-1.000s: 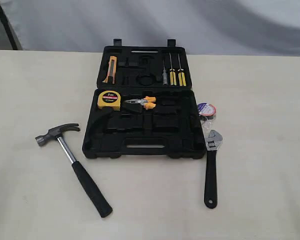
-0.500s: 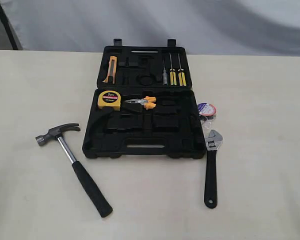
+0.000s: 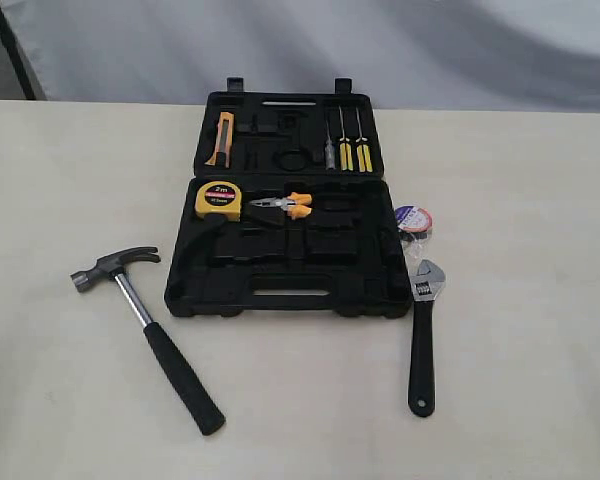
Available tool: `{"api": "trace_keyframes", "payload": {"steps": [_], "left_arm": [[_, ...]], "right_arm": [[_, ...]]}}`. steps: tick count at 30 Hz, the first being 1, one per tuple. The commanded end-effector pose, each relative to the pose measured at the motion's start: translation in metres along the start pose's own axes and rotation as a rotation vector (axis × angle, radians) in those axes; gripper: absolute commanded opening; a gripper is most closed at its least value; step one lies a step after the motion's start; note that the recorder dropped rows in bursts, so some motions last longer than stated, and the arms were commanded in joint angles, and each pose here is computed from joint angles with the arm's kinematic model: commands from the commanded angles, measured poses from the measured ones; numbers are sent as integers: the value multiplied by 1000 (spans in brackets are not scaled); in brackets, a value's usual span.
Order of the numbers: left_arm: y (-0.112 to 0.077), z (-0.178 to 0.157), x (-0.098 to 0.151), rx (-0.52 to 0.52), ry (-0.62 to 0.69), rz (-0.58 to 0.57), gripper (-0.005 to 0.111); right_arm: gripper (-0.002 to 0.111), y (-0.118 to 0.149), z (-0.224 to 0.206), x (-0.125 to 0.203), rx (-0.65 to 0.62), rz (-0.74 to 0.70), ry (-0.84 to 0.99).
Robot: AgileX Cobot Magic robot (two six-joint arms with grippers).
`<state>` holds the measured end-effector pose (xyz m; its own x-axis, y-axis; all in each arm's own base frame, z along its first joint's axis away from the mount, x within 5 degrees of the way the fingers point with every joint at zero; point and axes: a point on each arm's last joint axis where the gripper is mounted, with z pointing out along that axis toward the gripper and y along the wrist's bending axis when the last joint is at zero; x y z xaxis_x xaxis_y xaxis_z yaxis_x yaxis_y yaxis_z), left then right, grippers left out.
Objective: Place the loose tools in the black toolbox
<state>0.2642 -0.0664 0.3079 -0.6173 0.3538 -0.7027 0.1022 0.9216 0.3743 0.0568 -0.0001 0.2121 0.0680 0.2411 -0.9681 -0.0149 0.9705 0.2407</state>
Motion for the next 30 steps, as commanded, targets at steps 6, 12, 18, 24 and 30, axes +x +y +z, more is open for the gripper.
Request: {"api": "trace_keyframes", "payload": {"steps": [6,12,18,24,30], "left_arm": [[0,-1,2,14,-7,-22,1],[0,-1,2,14,-7,-22,1],[0,-1,2,14,-7,-22,1],[0,-1,2,14,-7,-22,1],[0,-1,2,14,-7,-22,1]], "right_arm": [[13,2,-1,-11,-7,-47,-83],[1,3,15,-15,23,-62,65],[1,3,54,-13,78,-46,324],[1,-1,105,3,148,-2,582],[12,-7,163,23,189,-4,751]]}}
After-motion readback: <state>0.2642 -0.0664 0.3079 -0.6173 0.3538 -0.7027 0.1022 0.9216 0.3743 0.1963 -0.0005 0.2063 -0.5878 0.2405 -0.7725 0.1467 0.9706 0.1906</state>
